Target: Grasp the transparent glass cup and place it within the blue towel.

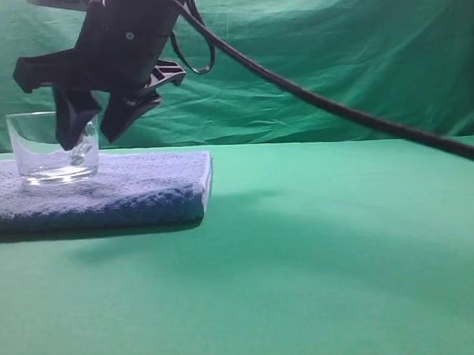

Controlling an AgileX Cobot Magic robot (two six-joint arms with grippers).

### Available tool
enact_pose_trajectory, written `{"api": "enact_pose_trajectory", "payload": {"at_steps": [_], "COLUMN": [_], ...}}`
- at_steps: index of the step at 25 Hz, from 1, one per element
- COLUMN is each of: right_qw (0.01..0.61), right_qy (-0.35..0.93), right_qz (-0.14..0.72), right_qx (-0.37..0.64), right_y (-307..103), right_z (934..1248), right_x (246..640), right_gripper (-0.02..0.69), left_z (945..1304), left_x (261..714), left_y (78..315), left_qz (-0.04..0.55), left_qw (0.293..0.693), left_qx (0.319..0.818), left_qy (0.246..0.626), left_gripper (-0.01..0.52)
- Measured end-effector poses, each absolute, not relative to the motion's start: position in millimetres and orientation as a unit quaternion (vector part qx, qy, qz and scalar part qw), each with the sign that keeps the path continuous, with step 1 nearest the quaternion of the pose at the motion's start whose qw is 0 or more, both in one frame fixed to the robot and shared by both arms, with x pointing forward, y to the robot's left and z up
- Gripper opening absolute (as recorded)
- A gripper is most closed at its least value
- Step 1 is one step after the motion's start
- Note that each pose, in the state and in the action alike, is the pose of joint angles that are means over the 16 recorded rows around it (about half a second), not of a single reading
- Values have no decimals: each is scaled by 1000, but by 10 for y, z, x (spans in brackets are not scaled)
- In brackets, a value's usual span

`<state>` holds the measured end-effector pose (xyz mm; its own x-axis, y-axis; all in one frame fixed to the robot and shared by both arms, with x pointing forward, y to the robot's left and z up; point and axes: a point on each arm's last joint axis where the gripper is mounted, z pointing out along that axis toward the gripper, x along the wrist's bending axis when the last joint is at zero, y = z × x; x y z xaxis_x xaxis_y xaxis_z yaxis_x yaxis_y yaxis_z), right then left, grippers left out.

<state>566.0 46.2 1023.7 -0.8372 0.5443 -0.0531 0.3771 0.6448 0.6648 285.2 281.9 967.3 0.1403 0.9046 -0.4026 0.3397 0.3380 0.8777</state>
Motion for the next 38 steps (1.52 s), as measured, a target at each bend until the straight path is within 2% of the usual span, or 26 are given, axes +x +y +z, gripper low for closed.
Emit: {"api": "enact_pose_trajectory", "payload": {"at_steps": [11,14,18,25,32,38], "right_qw": [122,128,138,156,167,179], "right_qy": [884,876,863,841,824,813], "right_qz": [350,362,381,417,439,444], "right_qx": [284,293,302,309,318,331], "right_y": [-242,-463,-762,-1300,-1787,-2084], "right_z": [11485,11729,11940,11967,11667,11383], "right_x": [5181,4998,4720,4142,3608,3315], "right_gripper": [56,11,0,0,0,0], "left_z": [9673,9673,9673,9673,9673,9673], "left_x": [2852,2852,2852,2852,2852,2852], "left_y": [2819,2819,2819,2819,2819,2819], "left_qz": [256,256,256,256,256,256], "left_qw": [552,552,552,552,552,552], "left_qx": [515,515,515,515,515,515], "left_qy": [604,604,604,604,604,604], "left_gripper": [0,0,0,0,0,0]}}
